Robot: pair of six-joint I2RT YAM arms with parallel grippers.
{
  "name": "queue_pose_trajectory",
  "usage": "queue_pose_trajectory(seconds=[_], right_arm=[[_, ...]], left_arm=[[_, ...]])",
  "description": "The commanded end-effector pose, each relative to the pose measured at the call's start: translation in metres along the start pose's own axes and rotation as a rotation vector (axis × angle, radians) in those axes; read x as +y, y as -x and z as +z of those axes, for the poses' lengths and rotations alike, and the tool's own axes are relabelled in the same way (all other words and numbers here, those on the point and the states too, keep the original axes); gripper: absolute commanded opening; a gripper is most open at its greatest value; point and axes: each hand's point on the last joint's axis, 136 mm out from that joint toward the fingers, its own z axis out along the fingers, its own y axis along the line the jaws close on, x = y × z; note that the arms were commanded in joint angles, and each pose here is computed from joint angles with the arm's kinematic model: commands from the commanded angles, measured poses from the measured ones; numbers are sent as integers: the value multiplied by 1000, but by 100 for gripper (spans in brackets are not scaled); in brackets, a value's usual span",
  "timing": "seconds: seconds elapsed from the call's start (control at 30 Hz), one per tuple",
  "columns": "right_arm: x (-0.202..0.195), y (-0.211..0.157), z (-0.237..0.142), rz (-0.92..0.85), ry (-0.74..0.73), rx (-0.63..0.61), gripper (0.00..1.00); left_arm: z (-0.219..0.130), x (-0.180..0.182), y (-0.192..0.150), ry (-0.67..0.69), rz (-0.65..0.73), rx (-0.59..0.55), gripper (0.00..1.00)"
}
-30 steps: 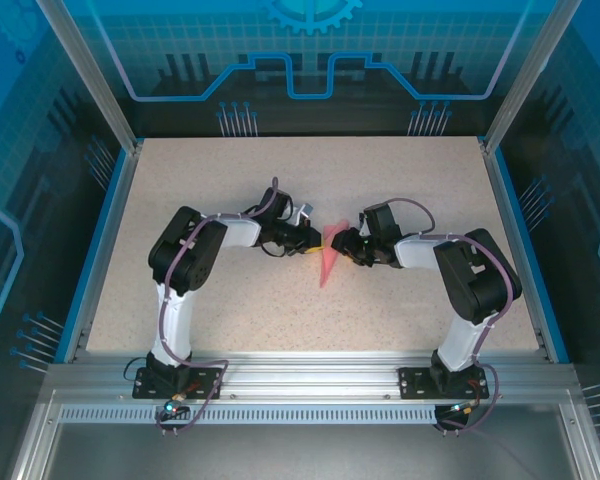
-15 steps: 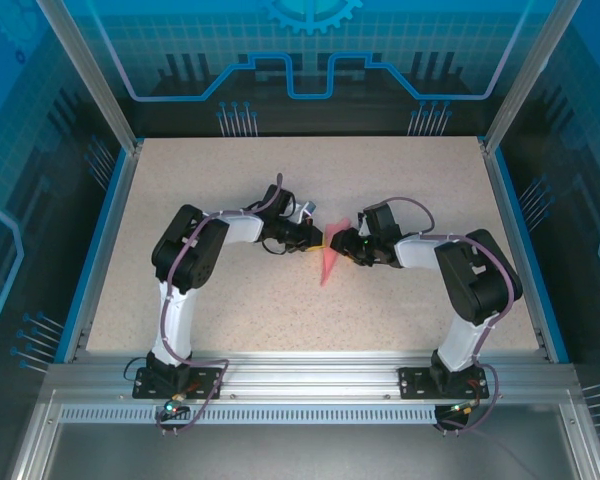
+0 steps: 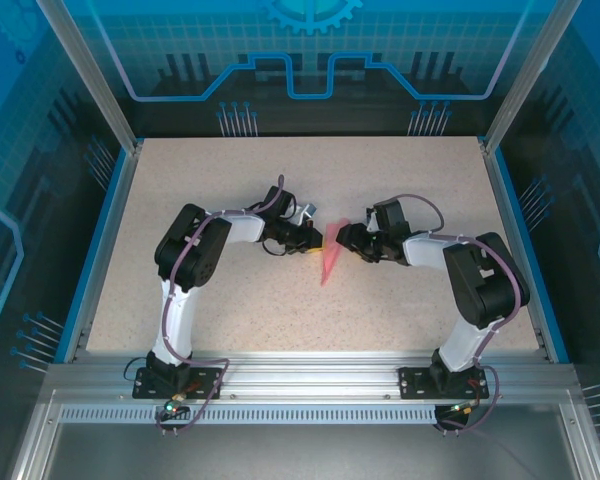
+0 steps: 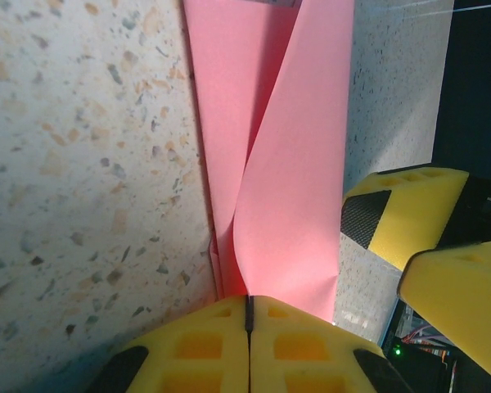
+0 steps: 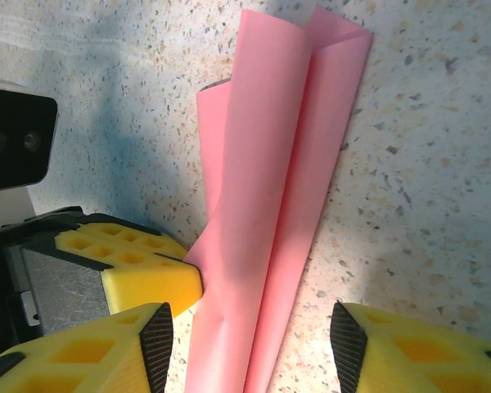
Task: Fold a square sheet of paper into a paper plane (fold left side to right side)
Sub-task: Fold the wing for the fifth time at the center of the table.
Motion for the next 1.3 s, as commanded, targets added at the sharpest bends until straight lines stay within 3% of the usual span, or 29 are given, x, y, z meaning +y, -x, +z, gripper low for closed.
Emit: queue_pose_trajectory(seconds=[0.0, 1.27], right_arm=[[9, 8, 2, 4, 30, 11, 56], [1, 9, 28, 8, -33, 65, 56]], left_arm=[[1, -1, 3, 4, 28, 4, 6], [-2, -11, 7, -25, 51, -12, 5]])
